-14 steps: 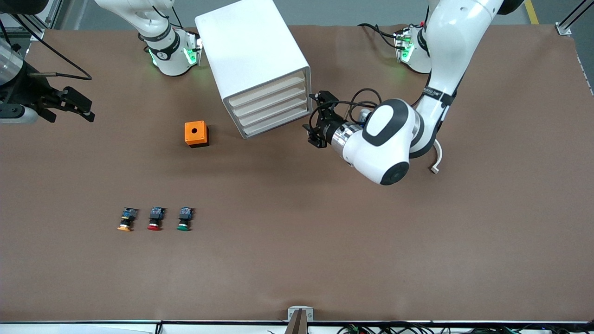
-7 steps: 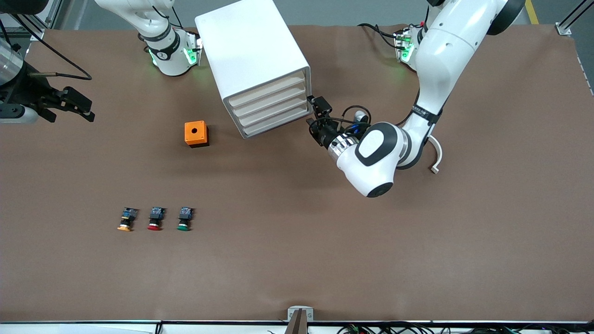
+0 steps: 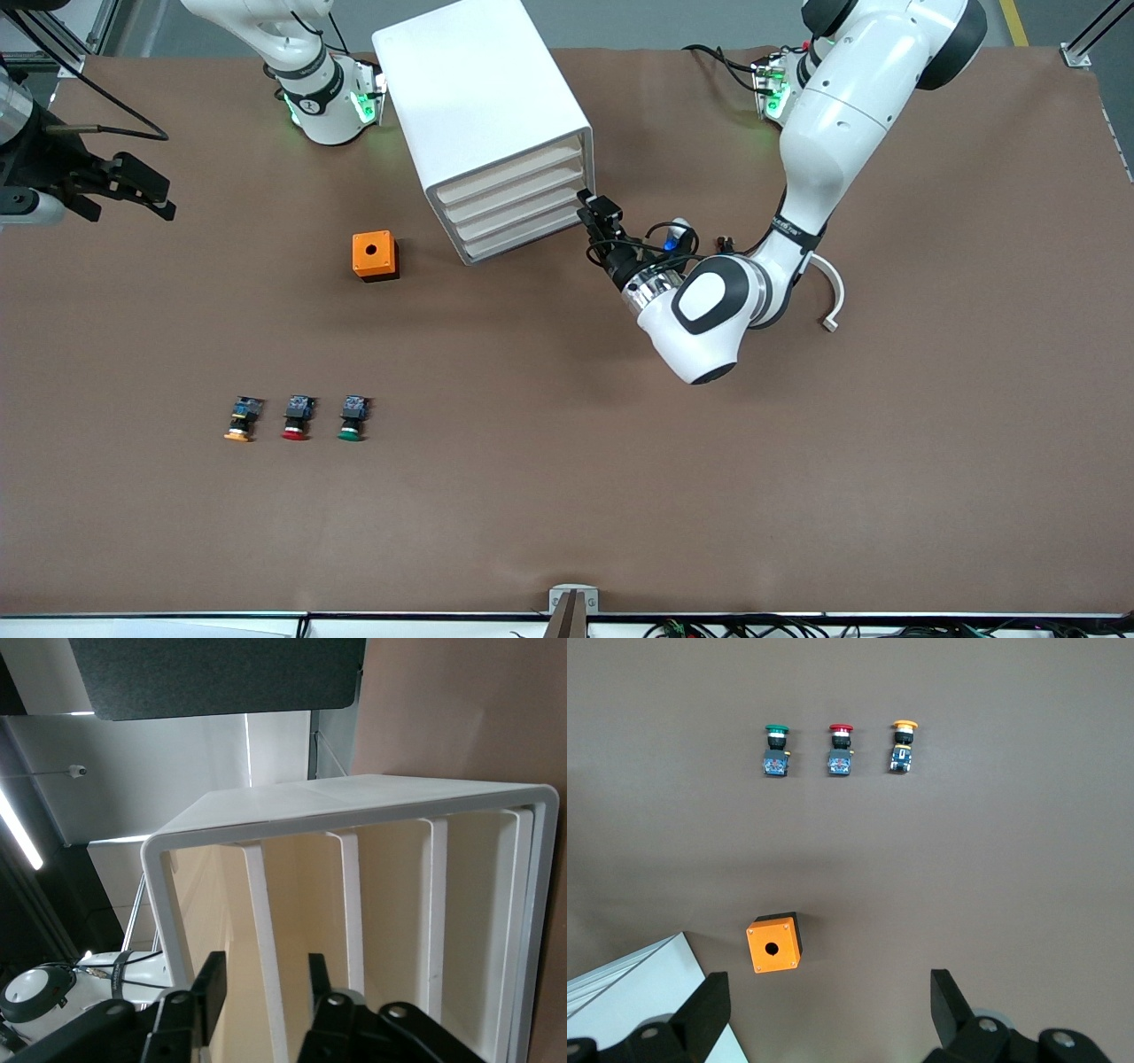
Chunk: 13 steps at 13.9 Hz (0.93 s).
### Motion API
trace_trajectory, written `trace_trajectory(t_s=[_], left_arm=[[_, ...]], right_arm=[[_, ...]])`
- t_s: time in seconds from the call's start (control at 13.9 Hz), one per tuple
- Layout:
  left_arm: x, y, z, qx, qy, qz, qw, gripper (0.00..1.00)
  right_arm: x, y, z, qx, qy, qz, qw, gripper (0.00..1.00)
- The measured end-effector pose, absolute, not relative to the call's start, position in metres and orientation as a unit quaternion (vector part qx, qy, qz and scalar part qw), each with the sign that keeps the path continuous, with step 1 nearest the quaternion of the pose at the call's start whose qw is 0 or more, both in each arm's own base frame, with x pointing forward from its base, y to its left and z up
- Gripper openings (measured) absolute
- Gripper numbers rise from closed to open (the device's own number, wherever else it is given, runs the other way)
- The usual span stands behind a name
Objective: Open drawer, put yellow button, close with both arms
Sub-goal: 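Grasp the drawer handle with the left gripper, then pull the drawer open with the left gripper while the right gripper grasps the yellow button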
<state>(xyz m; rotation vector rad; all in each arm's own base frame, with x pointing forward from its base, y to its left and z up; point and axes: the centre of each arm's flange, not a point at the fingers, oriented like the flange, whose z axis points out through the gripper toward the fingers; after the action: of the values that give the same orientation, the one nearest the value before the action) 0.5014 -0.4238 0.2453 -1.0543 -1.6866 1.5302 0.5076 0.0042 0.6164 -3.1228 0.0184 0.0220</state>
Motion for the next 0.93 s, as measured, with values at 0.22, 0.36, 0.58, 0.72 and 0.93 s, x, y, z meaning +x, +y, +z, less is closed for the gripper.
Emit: trace_trajectory(t_s=[0.22,0.36,0.58,0.72,0.93], left_arm=[[0.494,-0.433,0.245,-0.398,-0.633,0.583,0.317,0.42],[0.487,-0.443,0.246,-0.402,-0.629,0.583,0.321,0.42],[0.473,-0.457,0.245,-0.41,-0.623,0.579,0.331,0.42],[0.464,-0.466,0.242,-0.414,-0.619,0.576,0.338,0.42],[0.454,-0.475,0.237,-0.418,-0.615,0.572,0.346,0.42]], right_arm=[[0.518,0.001,0.601,-1.0,0.007,0.02,0.001,1.0],[0.53,-0.001,0.591,-1.0,0.005,0.018,-0.01,1.0],[0.546,-0.002,0.572,-1.0,0.005,0.026,-0.013,1.0],[0.559,-0.005,0.553,-0.999,0.006,0.041,-0.015,1.0],[0.586,-0.011,0.517,-0.998,0.01,0.058,-0.017,1.0]])
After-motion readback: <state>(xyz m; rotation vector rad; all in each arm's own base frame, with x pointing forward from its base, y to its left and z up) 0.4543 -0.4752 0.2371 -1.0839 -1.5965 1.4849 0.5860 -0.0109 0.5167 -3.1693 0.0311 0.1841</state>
